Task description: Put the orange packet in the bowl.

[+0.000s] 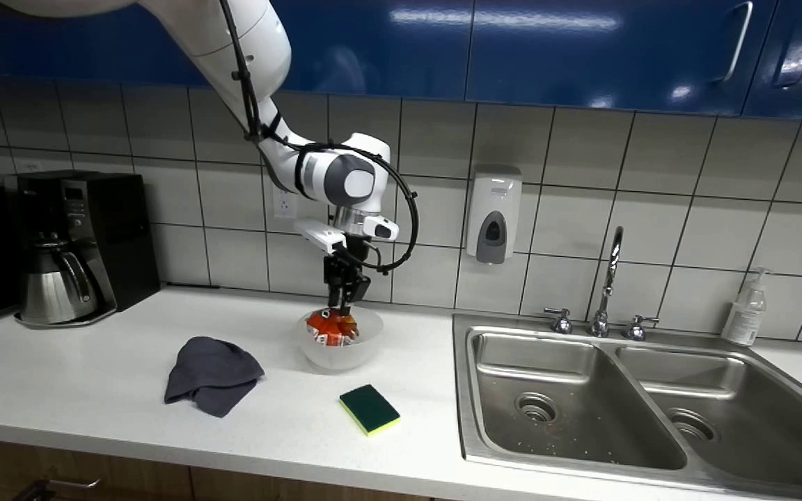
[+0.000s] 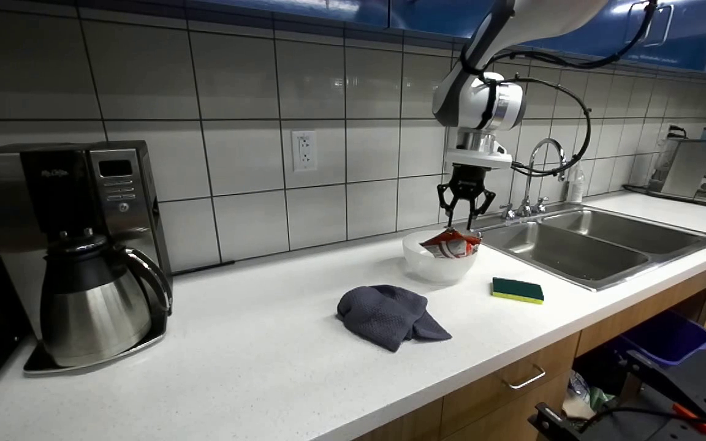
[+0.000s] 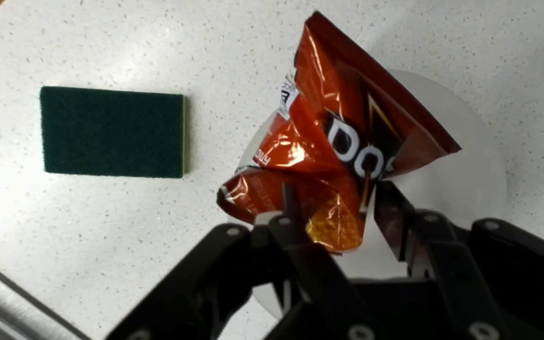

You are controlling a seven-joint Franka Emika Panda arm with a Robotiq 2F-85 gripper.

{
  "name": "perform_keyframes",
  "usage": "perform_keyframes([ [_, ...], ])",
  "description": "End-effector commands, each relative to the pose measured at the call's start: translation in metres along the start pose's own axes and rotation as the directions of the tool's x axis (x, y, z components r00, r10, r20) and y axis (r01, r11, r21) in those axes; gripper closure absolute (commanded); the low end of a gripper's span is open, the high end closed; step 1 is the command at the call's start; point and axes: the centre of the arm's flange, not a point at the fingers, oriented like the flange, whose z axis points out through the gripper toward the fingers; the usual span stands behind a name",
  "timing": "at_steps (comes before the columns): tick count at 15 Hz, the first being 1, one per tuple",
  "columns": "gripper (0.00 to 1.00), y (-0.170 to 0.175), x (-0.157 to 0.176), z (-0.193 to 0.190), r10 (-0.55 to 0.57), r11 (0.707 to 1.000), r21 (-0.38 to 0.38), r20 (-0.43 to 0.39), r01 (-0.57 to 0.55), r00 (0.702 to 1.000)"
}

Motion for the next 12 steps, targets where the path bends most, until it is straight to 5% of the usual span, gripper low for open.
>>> perform_keyframes([
  [1, 0.23, 0.004, -0.021, -0.02, -0.044, 0.999, 0.013, -0.029, 0.044, 0.999],
  [4, 0.01, 0.002, -0.033, -0.035, -0.082, 0.996, 0.014, -0.056, 0.083, 0.995],
  [12, 0.0, -0.004, -0.112, -0.067, -0.335, 0.942, 0.004, -0.063, 0.336, 0.94],
])
